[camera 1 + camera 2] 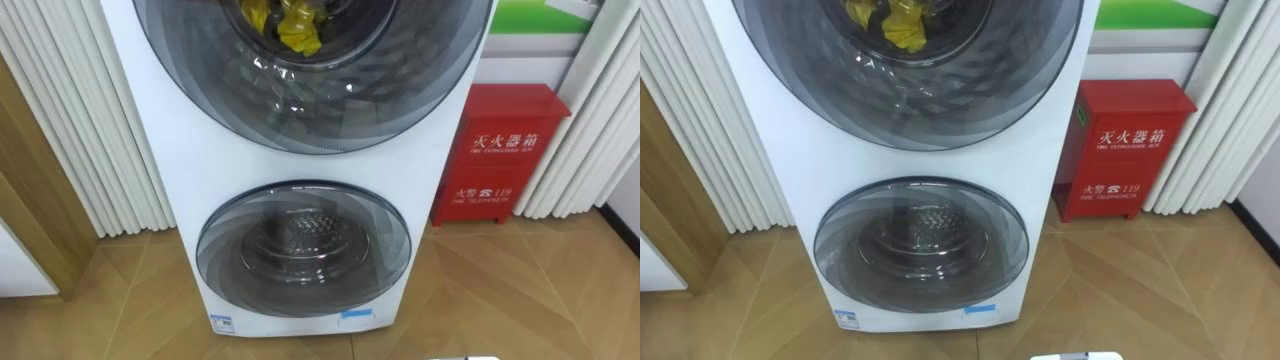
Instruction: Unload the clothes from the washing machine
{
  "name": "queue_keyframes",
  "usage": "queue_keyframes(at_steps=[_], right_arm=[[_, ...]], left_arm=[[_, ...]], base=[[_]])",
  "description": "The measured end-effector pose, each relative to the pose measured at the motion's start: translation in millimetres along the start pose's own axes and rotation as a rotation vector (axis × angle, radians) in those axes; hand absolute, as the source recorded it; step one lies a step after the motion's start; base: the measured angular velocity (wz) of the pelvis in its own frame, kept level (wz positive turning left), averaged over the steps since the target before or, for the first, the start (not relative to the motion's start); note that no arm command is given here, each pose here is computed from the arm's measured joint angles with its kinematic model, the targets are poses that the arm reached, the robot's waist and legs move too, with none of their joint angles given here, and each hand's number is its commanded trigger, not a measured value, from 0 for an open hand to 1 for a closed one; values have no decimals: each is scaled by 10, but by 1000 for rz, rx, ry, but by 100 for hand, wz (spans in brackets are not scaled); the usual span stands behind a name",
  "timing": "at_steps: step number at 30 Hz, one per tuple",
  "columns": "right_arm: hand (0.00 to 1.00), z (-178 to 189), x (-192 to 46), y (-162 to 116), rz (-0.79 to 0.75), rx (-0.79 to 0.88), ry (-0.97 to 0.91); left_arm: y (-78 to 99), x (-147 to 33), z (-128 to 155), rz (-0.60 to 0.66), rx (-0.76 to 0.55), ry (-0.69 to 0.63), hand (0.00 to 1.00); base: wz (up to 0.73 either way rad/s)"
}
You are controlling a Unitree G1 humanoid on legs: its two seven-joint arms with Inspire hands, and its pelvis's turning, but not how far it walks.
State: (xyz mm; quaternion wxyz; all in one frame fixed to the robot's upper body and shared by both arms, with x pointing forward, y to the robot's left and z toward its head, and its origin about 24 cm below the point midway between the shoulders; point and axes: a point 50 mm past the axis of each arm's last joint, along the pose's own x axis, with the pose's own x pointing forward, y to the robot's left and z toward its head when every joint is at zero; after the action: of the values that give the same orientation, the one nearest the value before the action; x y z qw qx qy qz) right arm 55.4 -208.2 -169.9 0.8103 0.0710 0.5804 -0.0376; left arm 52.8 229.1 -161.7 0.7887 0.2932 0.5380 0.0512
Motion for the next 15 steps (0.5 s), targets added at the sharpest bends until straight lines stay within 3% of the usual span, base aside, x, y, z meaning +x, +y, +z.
queue_keyframes(at_steps=[15], right_arm=[[0, -9, -2, 6, 12, 17, 1]], left_arm=[[-2, -1, -5, 0, -17, 8, 0]], base=[[0]])
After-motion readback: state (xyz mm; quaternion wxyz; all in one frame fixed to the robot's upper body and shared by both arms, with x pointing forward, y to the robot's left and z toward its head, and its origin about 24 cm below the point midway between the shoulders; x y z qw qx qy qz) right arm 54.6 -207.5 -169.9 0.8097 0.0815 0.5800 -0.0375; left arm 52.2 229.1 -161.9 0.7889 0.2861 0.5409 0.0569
